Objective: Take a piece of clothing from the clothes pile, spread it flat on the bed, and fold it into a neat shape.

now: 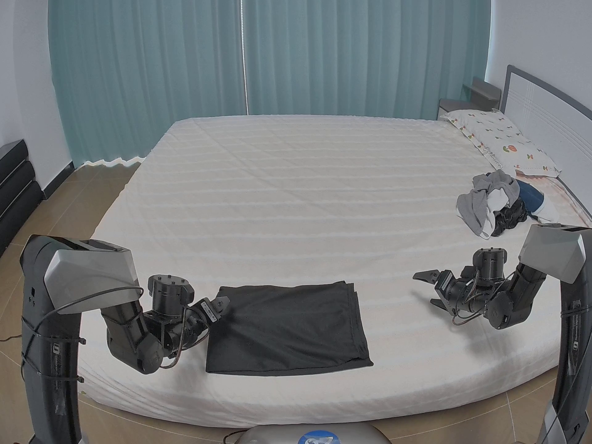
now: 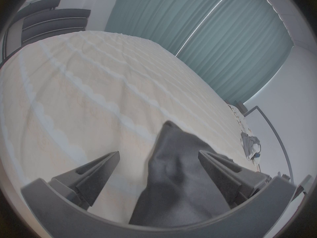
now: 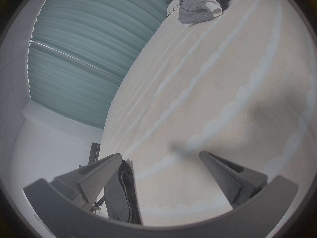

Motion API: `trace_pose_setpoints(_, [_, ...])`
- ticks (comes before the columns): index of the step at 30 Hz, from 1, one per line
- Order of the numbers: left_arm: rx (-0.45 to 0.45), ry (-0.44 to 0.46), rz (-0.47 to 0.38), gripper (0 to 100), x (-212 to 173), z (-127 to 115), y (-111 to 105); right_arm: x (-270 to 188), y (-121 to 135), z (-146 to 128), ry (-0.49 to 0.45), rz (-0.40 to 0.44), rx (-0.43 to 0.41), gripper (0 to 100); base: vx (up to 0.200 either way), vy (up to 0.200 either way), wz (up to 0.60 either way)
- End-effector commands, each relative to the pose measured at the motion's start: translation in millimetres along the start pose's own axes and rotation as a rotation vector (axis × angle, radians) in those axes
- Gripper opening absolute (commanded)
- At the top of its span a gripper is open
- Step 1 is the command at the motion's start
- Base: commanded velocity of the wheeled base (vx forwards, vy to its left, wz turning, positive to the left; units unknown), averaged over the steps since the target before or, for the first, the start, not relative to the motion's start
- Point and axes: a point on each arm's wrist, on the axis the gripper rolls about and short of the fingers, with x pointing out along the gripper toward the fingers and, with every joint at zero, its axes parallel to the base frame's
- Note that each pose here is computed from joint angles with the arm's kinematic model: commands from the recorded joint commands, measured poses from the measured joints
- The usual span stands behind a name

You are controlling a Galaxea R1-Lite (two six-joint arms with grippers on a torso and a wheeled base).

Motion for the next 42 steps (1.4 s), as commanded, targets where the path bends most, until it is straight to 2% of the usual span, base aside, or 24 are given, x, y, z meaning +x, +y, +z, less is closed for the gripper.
trace_pose_setpoints(1, [-0.021, -0.067, -0.018, 100, -10.6, 24.8, -2.1, -0.1, 1.6, 1.7, -0.006, 0.004, -0.004, 100, 0.000, 0.000, 0.00])
trace_pose_setpoints(4, [-0.021, -0.097, -0.035, 100, -16.9, 34.3, -6.7, -5.7, 6.8, 2.3, -0.026, -0.008, -0.016, 100, 0.000, 0.000, 0.00])
trace_pose_setpoints(6, [-0.008, -0.109, -0.042, 100, -20.0, 38.1, -8.6, -19.1, 17.7, 6.3, -0.076, -0.026, -0.050, 100, 0.000, 0.000, 0.00])
trace_pose_setpoints(9, [0.002, -0.113, -0.030, 100, -26.1, 37.8, -7.8, -32.8, 29.2, 9.8, -0.105, -0.023, -0.075, 100, 0.000, 0.000, 0.00])
trace_pose_setpoints(12, [0.012, -0.195, -0.076, 100, -59.0, 55.0, -9.9, -65.7, 47.6, 8.2, -0.125, -0.006, -0.108, 100, 0.000, 0.000, 0.00])
trace_pose_setpoints(16, [0.016, -0.258, -0.115, 100, -90.4, 64.7, -14.2, -96.5, 62.4, 4.5, -0.148, 0.011, -0.171, 100, 0.000, 0.000, 0.00])
trace_pose_setpoints(18, [0.052, -0.314, -0.138, 100, -121.0, 71.9, -17.3, -128.2, 74.7, 0.7, -0.183, 0.028, -0.240, 100, 0.000, 0.000, 0.00])
trace_pose_setpoints(19, [0.055, -0.317, -0.138, 100, -122.6, 72.4, -17.2, -130.6, 75.6, 0.8, -0.186, 0.031, -0.245, 100, 0.000, 0.000, 0.00])
trace_pose_setpoints(20, [0.072, -0.367, -0.160, 100, -145.4, 79.0, -19.2, -153.1, 83.8, -3.4, -0.214, 0.048, -0.286, 100, 0.000, 0.000, 0.00])
trace_pose_setpoints(25, [0.124, -0.528, -0.228, 100, -207.2, 95.0, -25.9, -218.8, 104.9, -21.5, -0.320, 0.115, -0.435, 100, 0.000, 0.000, 0.00])
trace_pose_setpoints(27, [0.155, -0.572, -0.232, 100, -224.4, 95.7, -23.9, -240.7, 109.6, -29.5, -0.365, 0.138, -0.497, 100, 0.000, 0.000, 0.00])
trace_pose_setpoints(28, [0.159, -0.576, -0.231, 100, -225.9, 95.7, -23.5, -242.7, 109.9, -30.4, -0.369, 0.140, -0.502, 100, 0.000, 0.000, 0.00])
trace_pose_setpoints(29, [0.220, -0.636, -0.223, 100, -247.3, 95.4, -20.4, -269.1, 114.9, -40.9, -0.434, 0.169, -0.586, 100, 0.000, 0.000, 0.00])
trace_pose_setpoints(33, [0.339, -0.728, -0.199, 100, -286.6, 86.1, -11.8, -312.1, 113.7, -67.9, -0.537, 0.209, -0.719, 100, 0.000, 0.000, 0.00])
trace_pose_setpoints(36, [0.376, -0.767, -0.198, 100, -311.5, 79.1, -8.7, -332.6, 103.3, -89.9, -0.567, 0.201, -0.800, 100, 0.000, 0.000, 0.00])
trace_pose_setpoints(38, [0.374, -0.782, -0.180, 100, -328.3, 73.1, -5.1, -344.1, 94.6, -104.8, -0.572, 0.195, -0.825, 100, 0.000, 0.000, 0.00])
trace_pose_setpoints(41, [0.376, -0.784, -0.149, 100, -345.1, 64.4, 0.6, -355.4, 87.3, -118.4, -0.573, 0.195, -0.827, 100, 0.000, 0.000, 0.00])
trace_pose_setpoints(42, [0.394, -0.783, -0.141, 100, -359.9, 55.6, 6.1, -364.4, 80.2, -130.5, -0.564, 0.193, -0.825, 100, 0.000, 0.000, 0.00])
